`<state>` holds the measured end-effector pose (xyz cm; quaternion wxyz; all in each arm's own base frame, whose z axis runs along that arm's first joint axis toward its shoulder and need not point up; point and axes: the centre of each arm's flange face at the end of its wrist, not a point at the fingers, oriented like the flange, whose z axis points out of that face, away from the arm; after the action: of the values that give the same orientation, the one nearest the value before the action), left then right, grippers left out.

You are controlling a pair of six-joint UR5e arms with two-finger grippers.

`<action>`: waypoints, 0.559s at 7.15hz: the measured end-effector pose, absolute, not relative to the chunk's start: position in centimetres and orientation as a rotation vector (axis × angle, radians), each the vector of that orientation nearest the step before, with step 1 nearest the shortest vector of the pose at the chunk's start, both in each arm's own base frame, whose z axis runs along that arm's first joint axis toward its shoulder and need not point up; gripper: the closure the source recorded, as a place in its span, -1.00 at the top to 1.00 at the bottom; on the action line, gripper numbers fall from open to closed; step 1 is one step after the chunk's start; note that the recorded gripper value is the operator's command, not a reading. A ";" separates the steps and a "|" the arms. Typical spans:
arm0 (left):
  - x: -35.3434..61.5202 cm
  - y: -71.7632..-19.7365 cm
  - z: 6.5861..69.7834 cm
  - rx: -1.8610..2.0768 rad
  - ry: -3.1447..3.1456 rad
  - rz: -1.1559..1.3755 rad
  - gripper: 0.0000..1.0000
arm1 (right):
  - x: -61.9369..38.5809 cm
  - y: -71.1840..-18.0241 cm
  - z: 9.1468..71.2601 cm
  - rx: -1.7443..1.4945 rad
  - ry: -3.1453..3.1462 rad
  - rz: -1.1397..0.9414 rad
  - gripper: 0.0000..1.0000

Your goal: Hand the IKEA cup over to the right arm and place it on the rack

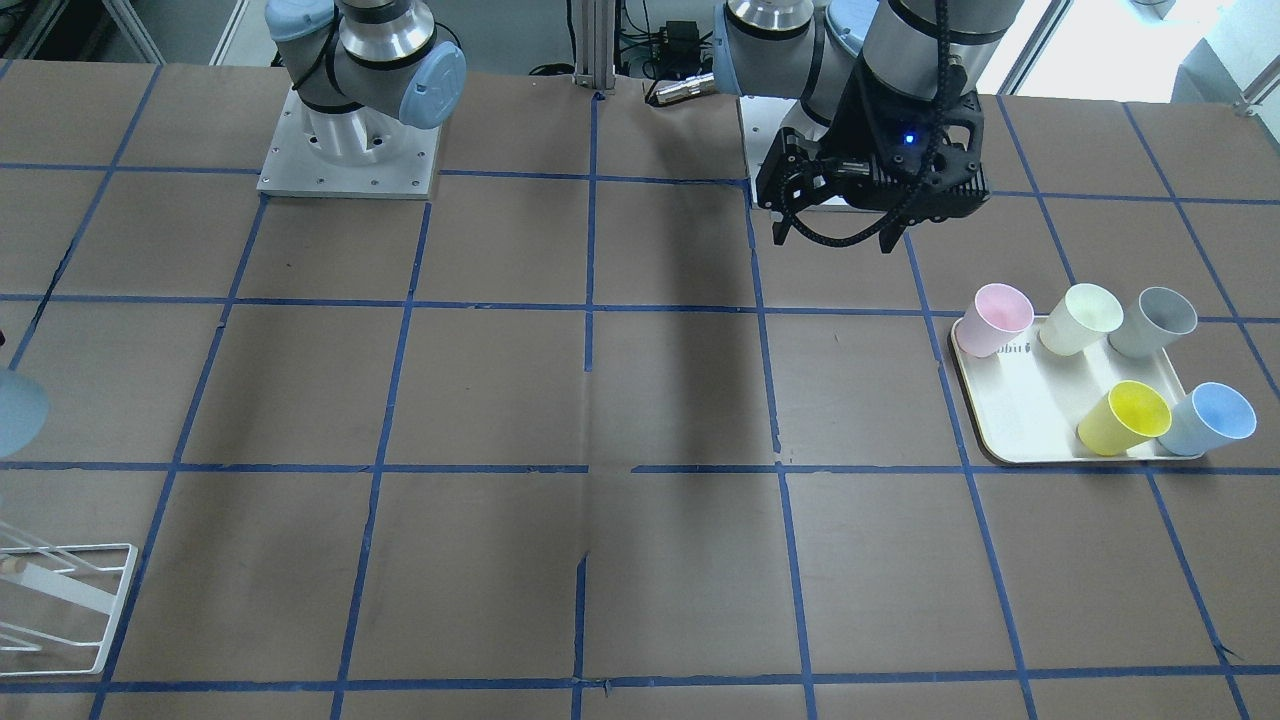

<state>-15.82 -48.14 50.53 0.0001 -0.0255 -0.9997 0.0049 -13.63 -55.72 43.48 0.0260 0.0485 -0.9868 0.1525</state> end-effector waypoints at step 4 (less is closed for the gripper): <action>-12.6 -49.6 52.8 0.032 -3.154 0.043 1.00 | -14.8 -58.1 40.4 0.180 -3.042 0.516 -1.00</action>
<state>-12.63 -49.61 52.84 -0.0066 0.0102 -0.9998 0.0135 -14.78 -58.06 40.43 0.0254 0.0581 -0.9839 0.1670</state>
